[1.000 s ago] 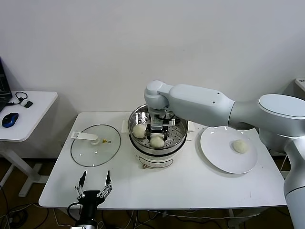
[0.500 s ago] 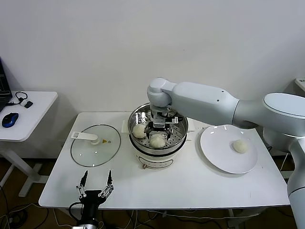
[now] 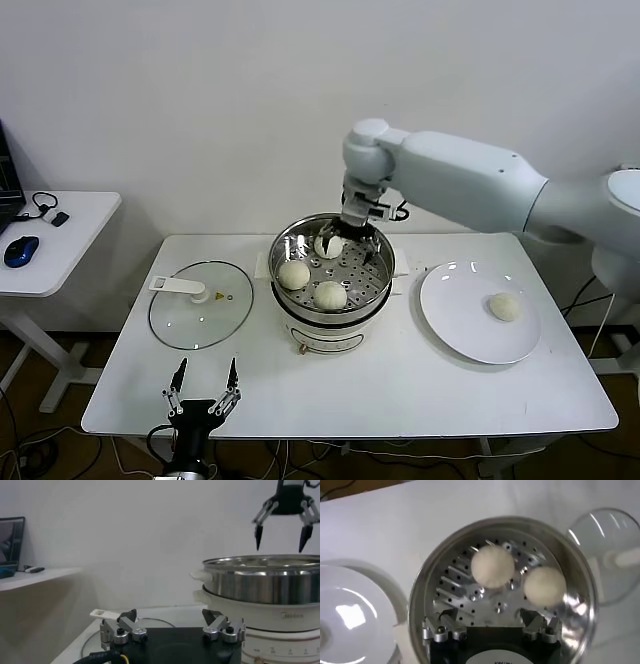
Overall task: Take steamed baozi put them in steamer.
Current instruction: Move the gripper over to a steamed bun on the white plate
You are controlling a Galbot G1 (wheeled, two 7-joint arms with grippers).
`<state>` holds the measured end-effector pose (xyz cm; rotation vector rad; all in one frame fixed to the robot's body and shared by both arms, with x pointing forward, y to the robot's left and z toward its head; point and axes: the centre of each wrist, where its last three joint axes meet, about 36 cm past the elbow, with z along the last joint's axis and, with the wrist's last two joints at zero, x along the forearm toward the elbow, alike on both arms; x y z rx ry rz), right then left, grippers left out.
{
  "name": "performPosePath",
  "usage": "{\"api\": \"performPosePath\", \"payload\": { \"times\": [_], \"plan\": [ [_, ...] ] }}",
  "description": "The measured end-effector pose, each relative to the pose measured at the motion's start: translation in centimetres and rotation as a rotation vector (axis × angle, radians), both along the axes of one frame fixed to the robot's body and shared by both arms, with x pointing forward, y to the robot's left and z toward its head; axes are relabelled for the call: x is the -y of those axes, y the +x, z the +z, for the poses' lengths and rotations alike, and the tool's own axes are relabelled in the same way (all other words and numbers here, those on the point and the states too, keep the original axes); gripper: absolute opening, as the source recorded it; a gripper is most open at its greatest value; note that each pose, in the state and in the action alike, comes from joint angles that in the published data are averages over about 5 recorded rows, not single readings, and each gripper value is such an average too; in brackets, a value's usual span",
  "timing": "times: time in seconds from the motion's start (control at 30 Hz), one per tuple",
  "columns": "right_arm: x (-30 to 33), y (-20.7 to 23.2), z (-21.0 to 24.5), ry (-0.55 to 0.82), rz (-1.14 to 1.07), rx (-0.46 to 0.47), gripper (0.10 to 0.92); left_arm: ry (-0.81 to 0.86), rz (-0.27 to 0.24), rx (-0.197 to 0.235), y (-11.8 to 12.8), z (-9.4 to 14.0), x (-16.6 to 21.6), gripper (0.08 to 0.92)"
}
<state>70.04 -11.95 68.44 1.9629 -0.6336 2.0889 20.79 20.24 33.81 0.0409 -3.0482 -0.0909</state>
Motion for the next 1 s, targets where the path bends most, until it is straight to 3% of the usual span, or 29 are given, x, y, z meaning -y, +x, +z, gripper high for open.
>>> {"api": "performPosePath", "payload": {
  "times": [0.27,0.5,1.0],
  "plan": [
    [7.7,1.4,3.0,0.114,-0.325,0.002,0.823,0.001,-0.013,0.001,0.0,0.1,0.1,0.823],
    [15.5,1.3,2.6,0.183,-0.619,-0.044,0.823,0.002,-0.021,0.002,-0.1,0.2,0.3,0.823],
    [30.0,-1.9,-3.6,0.125,-0.983,-0.081,0.823,0.007,-0.025,0.009,-0.2,0.3,0.0,0.823]
  ]
}}
